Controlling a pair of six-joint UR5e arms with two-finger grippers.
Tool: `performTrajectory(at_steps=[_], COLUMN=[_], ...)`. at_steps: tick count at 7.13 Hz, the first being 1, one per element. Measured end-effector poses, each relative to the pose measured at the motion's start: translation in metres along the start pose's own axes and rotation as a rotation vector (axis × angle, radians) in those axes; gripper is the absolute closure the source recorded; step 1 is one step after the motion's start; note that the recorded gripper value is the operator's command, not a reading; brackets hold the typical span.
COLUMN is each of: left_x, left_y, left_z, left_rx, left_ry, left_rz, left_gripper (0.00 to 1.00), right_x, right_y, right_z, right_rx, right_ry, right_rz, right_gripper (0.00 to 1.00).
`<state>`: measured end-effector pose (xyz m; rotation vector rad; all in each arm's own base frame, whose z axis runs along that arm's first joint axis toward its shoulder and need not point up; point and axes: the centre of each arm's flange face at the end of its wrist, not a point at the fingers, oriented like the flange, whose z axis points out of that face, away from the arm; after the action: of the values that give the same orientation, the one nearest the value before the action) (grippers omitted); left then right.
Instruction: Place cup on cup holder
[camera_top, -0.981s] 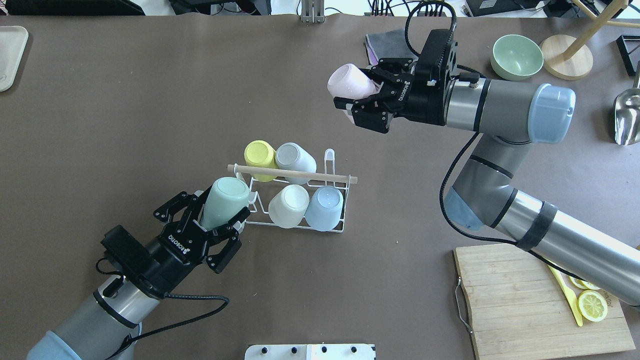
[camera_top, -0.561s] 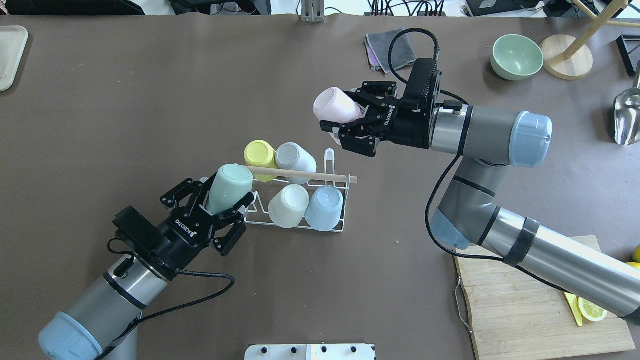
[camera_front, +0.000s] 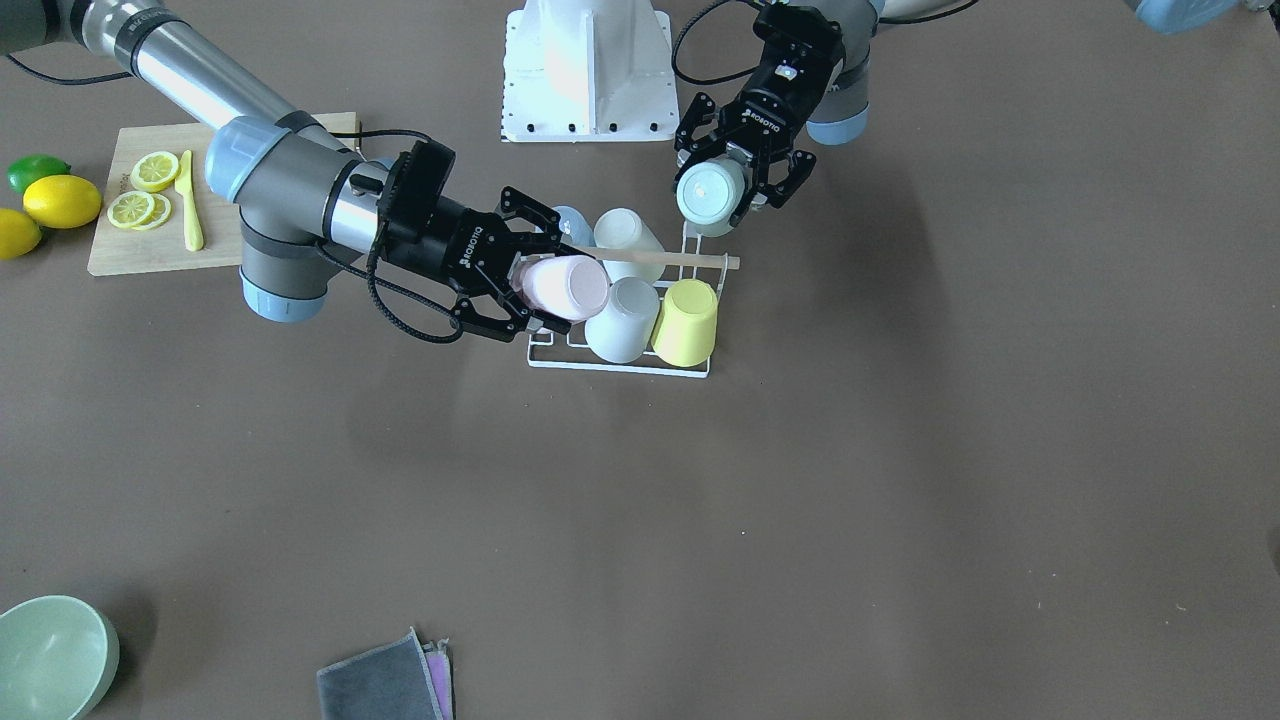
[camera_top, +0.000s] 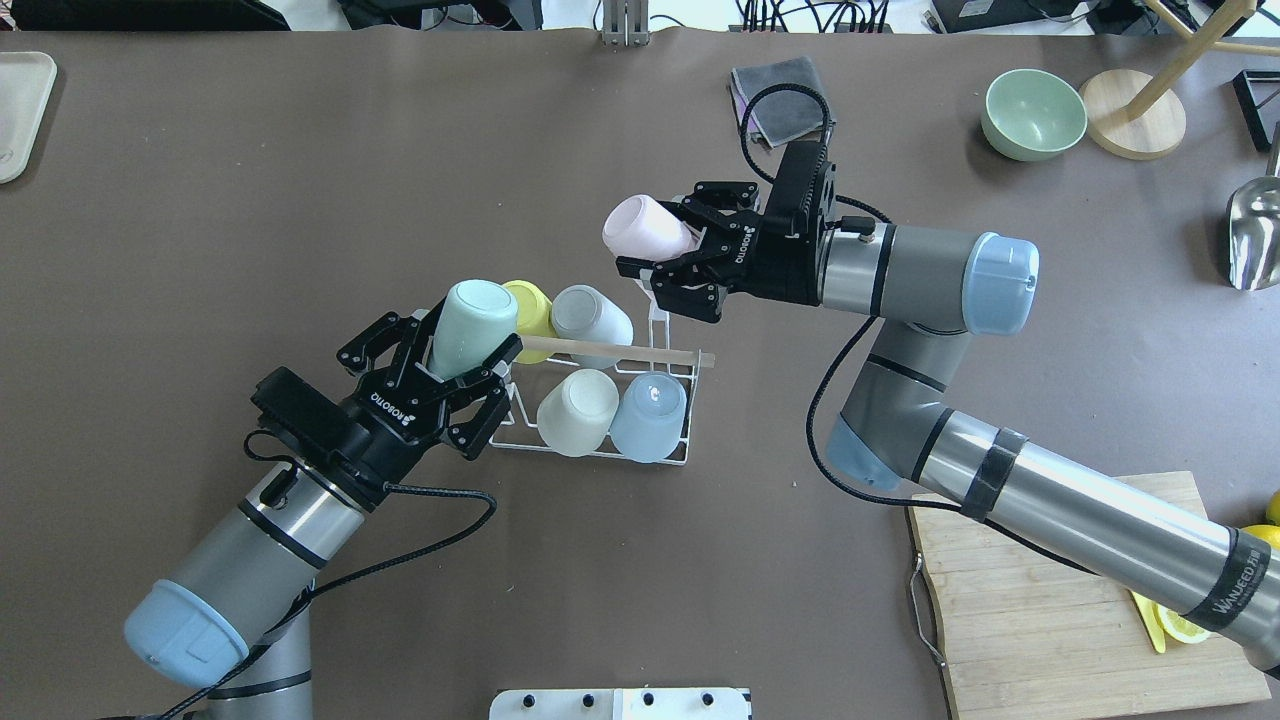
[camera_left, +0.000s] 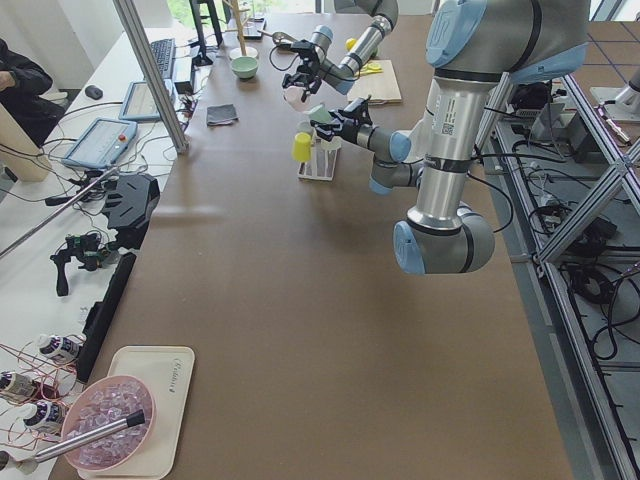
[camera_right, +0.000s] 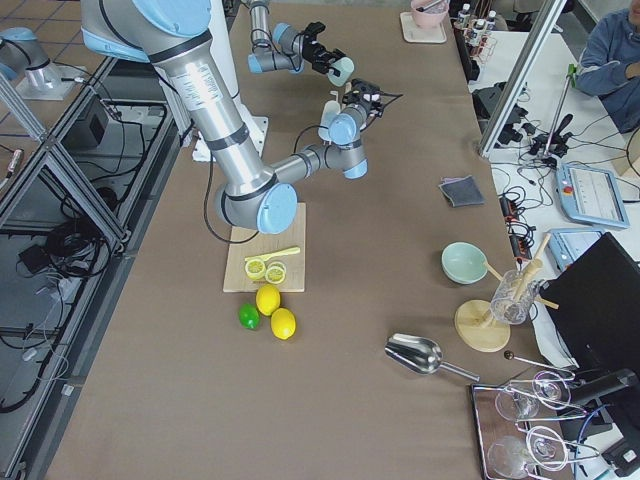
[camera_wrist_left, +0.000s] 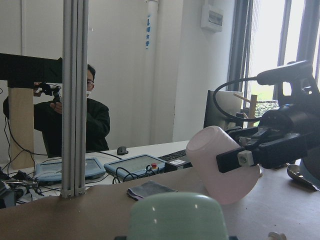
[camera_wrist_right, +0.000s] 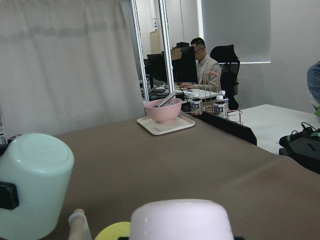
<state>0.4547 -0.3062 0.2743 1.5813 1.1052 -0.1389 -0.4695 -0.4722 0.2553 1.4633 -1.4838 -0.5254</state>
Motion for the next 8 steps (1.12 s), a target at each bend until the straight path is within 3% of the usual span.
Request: performTrajectory(at_steps=[4, 8], left_x=[-0.002, 0.006], left_y=[0.010, 0.013], left_z=[0.010, 0.009], left_rx=[0.001, 0.005], left_ry=[-0.011, 0.002], left_rz=[0.005, -0.020], left_gripper=[1.00, 1.00], right_x=[-0.010, -0.002], right_y=[0.023, 0.029], right_z=[-0.002, 0.002], right_rx=[0.058, 0.100], right_ry=[-0.042, -0.025], right_rz=[-0.001, -0.006], right_gripper=[1.00, 1.00])
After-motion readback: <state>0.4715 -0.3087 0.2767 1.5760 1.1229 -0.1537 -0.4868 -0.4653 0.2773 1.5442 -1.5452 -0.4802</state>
